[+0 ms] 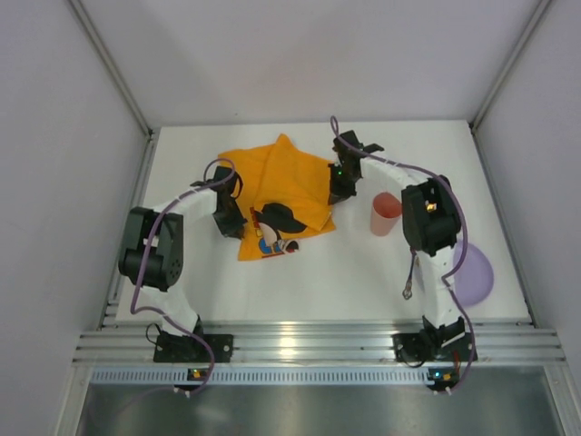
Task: Set the dinner table for one person
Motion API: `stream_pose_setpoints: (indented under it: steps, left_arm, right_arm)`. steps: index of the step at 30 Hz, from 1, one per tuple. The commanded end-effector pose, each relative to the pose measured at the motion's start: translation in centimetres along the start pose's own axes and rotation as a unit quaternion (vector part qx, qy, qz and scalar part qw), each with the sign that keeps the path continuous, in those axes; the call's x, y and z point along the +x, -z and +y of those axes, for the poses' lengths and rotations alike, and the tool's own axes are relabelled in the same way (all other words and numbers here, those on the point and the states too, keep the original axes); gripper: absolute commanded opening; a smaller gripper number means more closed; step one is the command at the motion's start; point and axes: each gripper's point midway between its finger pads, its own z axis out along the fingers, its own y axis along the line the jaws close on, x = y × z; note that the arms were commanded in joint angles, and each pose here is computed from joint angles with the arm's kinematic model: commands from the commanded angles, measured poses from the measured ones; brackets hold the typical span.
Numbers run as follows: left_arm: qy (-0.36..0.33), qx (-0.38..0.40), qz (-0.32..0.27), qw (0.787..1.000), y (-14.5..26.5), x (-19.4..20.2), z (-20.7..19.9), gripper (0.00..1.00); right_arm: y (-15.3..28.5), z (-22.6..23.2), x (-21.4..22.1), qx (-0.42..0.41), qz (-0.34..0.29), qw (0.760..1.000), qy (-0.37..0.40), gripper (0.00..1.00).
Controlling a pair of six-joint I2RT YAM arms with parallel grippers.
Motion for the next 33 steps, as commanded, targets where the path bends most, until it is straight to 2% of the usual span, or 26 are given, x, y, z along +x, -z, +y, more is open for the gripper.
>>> stream_pose_setpoints:
  steps: [1,7,12,13,14,15,16,17,18,20,21,25,29,33]
  left_arm:
    - [-0.008,-0.091,-0.003,0.996,-1.5,-0.3,4.4,0.0]
    - [0.015,-0.119,-0.027,0.992,1.7,-3.4,8.7,0.0]
    - [0.032,-0.133,-0.033,0.99,3.2,-5.3,11.1,0.0]
    - [0.031,-0.13,-0.036,0.99,3.4,-5.7,11.0,0.0]
    - [0.03,-0.128,-0.032,0.991,3.5,-5.6,10.9,0.0]
    - [0.029,-0.125,-0.032,0.991,3.6,-5.7,10.7,0.0]
    - [0.03,-0.122,-0.032,0.992,3.8,-5.8,10.5,0.0]
    - [0.033,-0.12,-0.033,0.992,4.0,-5.8,10.5,0.05]
    - [0.035,-0.118,-0.033,0.992,4.1,-5.8,10.4,0.3]
    - [0.041,-0.118,-0.039,0.991,4.5,-5.8,10.4,0.68]
    - [0.041,-0.12,-0.04,0.991,4.6,-5.7,10.5,0.83]
    - [0.041,-0.115,-0.053,0.991,5.2,-6.2,10.3,0.86]
    - [0.027,-0.089,-0.088,0.992,6.5,-7.7,8.2,0.85]
    - [-0.029,-0.037,-0.126,0.991,7.9,-8.8,2.1,0.84]
  right_arm:
    - [6.2,-1.7,-6.1,0.009,-0.082,0.996,-0.021,0.0]
    - [11.3,-7.9,-11.5,0.065,-0.138,0.986,-0.066,0.0]
    - [13.3,-13.3,-13.1,0.102,-0.154,0.977,-0.109,0.01]
    - [13.2,-13.7,-13.1,0.099,-0.153,0.977,-0.114,0.06]
    - [13.0,-14.5,-13.0,0.1,-0.146,0.977,-0.121,0.18]
    - [12.9,-14.6,-12.8,0.098,-0.142,0.978,-0.12,0.53]
    - [12.7,-14.7,-12.7,0.098,-0.137,0.978,-0.121,0.61]
    - [12.5,-14.9,-12.3,0.1,-0.129,0.979,-0.12,0.66]
    - [12.4,-14.7,-12.1,0.098,-0.125,0.98,-0.117,0.83]
    - [12.4,-14.3,-11.5,0.093,-0.118,0.982,-0.114,0.89]
    - [12.6,-14.1,-11.3,0.093,-0.117,0.983,-0.111,0.91]
    - [13.6,-13.0,-10.0,0.091,-0.114,0.984,-0.098,0.92]
    - [17.7,-12.2,-9.4,0.092,-0.148,0.98,-0.092,0.92]
    - [22.1,-12.4,-8.1,0.096,-0.187,0.972,-0.104,0.94]
